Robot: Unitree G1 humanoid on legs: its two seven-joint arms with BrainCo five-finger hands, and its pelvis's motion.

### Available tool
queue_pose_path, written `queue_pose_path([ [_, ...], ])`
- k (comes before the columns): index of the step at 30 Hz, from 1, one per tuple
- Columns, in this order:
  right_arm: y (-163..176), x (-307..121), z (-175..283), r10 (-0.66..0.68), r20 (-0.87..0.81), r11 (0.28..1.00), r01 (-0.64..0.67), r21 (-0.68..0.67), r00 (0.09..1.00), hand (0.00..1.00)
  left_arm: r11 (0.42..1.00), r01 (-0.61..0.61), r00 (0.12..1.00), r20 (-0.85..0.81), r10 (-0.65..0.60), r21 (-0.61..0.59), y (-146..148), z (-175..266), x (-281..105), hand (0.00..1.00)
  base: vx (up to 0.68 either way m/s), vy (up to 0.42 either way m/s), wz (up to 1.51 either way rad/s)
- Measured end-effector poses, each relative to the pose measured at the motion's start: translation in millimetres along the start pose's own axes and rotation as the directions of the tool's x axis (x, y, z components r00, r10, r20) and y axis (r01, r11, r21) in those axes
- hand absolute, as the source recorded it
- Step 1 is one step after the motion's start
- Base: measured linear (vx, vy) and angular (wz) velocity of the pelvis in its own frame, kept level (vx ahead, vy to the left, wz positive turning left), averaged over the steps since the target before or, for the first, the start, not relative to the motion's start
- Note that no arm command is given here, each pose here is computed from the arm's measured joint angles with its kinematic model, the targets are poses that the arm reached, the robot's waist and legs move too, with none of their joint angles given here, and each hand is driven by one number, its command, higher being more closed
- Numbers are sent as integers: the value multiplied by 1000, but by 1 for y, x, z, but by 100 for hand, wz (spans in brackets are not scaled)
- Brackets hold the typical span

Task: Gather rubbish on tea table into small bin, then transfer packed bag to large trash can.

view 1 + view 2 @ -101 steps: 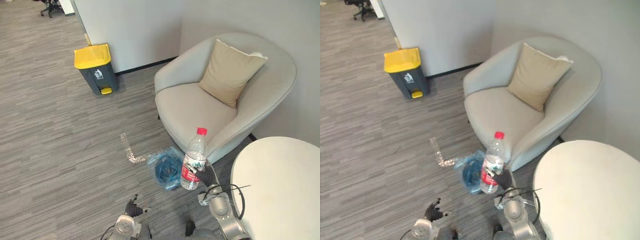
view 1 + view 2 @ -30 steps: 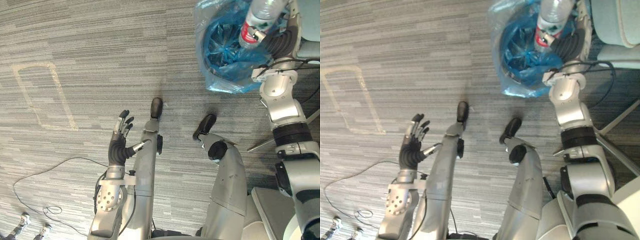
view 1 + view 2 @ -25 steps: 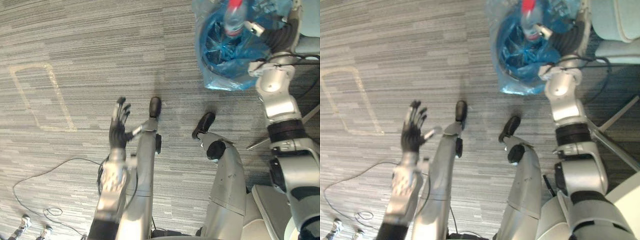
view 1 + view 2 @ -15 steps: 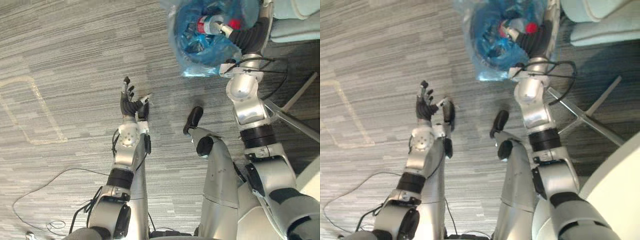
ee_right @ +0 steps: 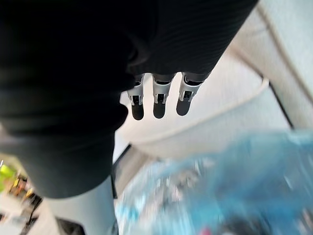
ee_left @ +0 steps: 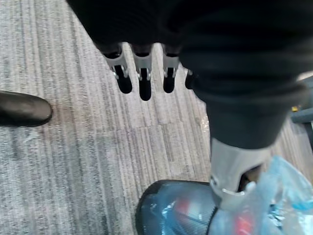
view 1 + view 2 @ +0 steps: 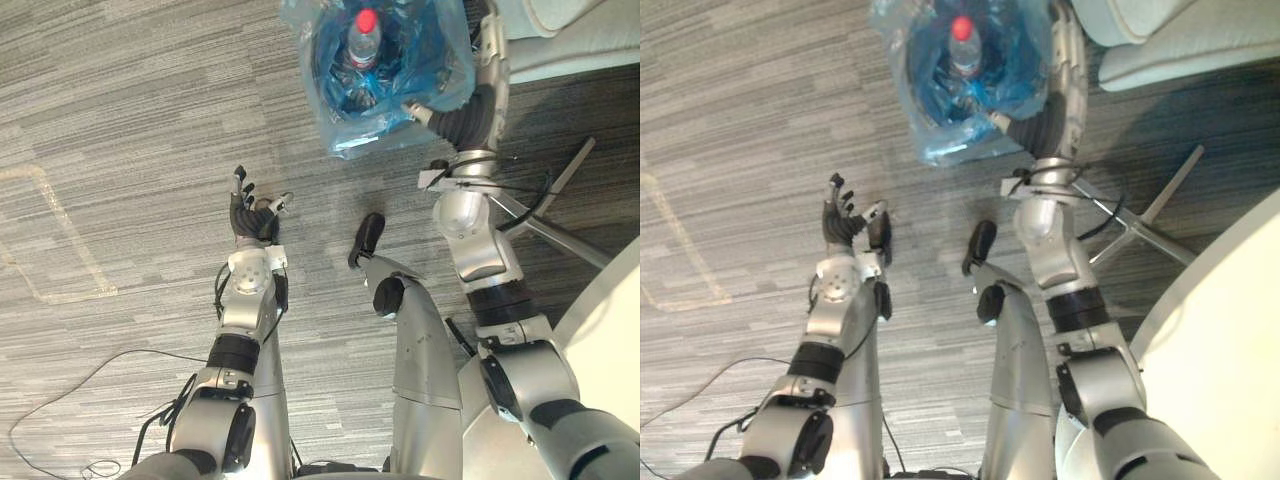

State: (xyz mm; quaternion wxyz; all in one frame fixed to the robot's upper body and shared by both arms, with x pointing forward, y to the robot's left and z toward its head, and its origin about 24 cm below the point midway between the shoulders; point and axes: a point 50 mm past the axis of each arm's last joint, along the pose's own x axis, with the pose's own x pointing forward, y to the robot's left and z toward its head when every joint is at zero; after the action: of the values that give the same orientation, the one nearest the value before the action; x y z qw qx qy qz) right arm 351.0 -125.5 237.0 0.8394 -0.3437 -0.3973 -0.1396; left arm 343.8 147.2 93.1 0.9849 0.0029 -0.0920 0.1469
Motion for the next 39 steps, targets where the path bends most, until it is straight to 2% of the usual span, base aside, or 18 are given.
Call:
queue_pose_path([
  [7,36,-23,-14,252,-26,961,-253,-108,967,0,999,-29,996,-78,31,25,12,-23,-9,0,16,-37,1],
  [16,70,-38,-36,427,-154,872,-451,-190,891,0,998,-38,995,-93,42,46,19,-30,-9,0,17,-44,3],
  [17,74,-38,-38,436,-173,863,-465,-197,883,100,998,-39,995,-94,43,44,19,-30,-9,0,13,-46,4],
  [25,82,-31,-37,434,-227,858,-477,-190,872,100,999,-38,996,-86,39,21,15,-26,-5,0,3,-49,6],
  [39,72,-21,-26,345,-201,924,-369,-98,917,100,1000,-16,997,-71,17,12,9,-23,-6,0,-5,-38,-1],
])
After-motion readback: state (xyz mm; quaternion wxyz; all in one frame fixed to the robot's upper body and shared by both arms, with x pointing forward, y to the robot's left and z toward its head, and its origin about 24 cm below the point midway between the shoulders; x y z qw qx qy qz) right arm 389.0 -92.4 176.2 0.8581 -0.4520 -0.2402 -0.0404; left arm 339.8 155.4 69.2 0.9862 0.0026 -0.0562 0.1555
